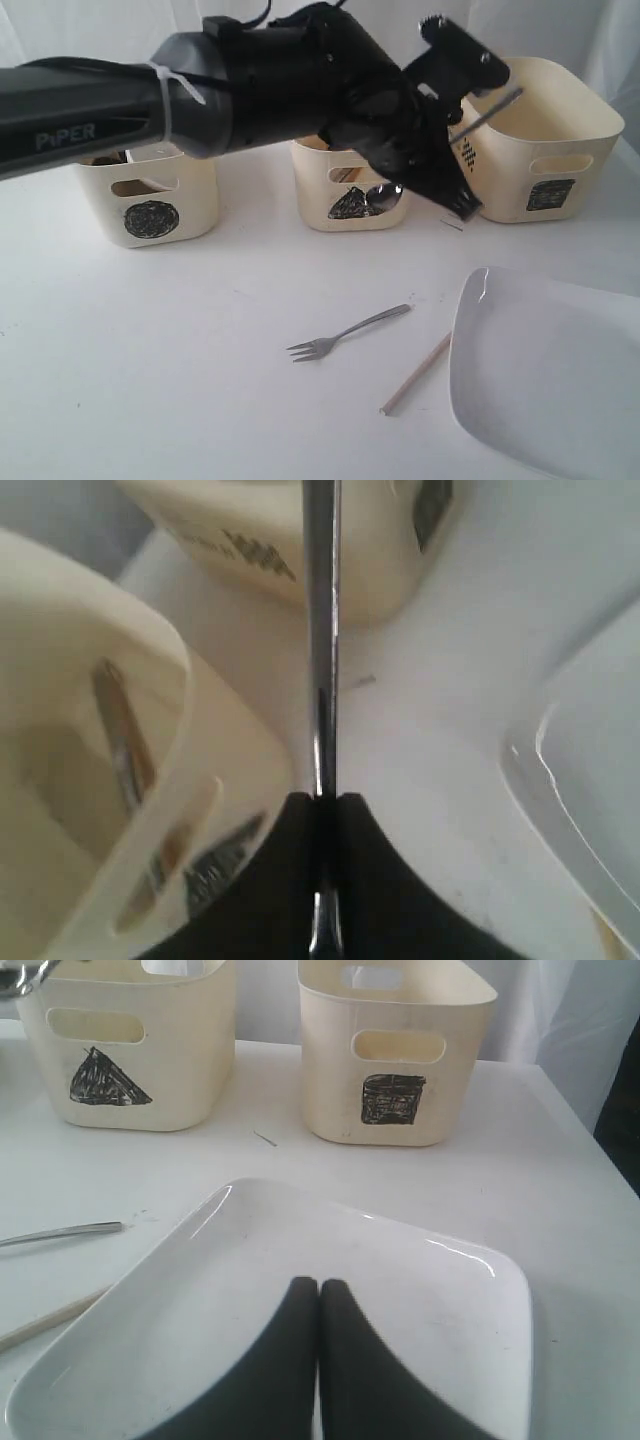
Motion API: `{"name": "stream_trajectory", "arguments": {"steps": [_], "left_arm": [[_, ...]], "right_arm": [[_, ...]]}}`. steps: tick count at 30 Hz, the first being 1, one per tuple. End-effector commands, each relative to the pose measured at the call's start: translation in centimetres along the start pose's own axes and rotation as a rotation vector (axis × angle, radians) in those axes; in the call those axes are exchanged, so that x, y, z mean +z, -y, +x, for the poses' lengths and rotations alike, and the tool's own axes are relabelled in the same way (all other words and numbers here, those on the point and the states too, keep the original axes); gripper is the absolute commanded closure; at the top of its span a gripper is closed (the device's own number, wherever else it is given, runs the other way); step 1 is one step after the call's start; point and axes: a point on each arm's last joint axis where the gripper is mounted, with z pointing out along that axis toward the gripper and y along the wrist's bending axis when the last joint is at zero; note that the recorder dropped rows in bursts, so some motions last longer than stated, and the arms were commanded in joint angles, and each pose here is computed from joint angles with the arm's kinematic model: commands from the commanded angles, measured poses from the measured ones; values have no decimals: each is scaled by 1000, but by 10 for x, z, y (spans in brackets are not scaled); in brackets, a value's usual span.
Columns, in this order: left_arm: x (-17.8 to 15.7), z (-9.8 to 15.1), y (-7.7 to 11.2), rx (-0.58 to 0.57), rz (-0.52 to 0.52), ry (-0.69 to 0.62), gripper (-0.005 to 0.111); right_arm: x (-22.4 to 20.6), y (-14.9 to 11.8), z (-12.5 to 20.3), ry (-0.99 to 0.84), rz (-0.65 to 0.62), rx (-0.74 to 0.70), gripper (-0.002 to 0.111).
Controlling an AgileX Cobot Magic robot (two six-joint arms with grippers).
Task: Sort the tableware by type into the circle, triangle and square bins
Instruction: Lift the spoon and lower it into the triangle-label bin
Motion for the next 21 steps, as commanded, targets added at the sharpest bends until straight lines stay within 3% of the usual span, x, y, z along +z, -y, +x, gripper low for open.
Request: {"name": "stream_trajectory", "arguments": {"steps": [1, 5, 8, 16, 21], "left_arm": [[-7, -11, -33, -64, -83, 102, 107], [-4, -6, -67, -213, -122, 137, 107], [-4, -7, -80, -261, -133, 198, 107], [15, 1, -99, -283, -143, 285, 107], [39, 9, -97, -272, -118, 341, 107]], "right_arm": [[0, 0, 2, 1, 2, -1, 108], [0, 0, 2, 1, 2, -1, 108], [0, 0, 2, 1, 2, -1, 108], [0, 0, 2, 1, 2, -1, 108], [0, 0, 2, 1, 2, -1, 108]]}}
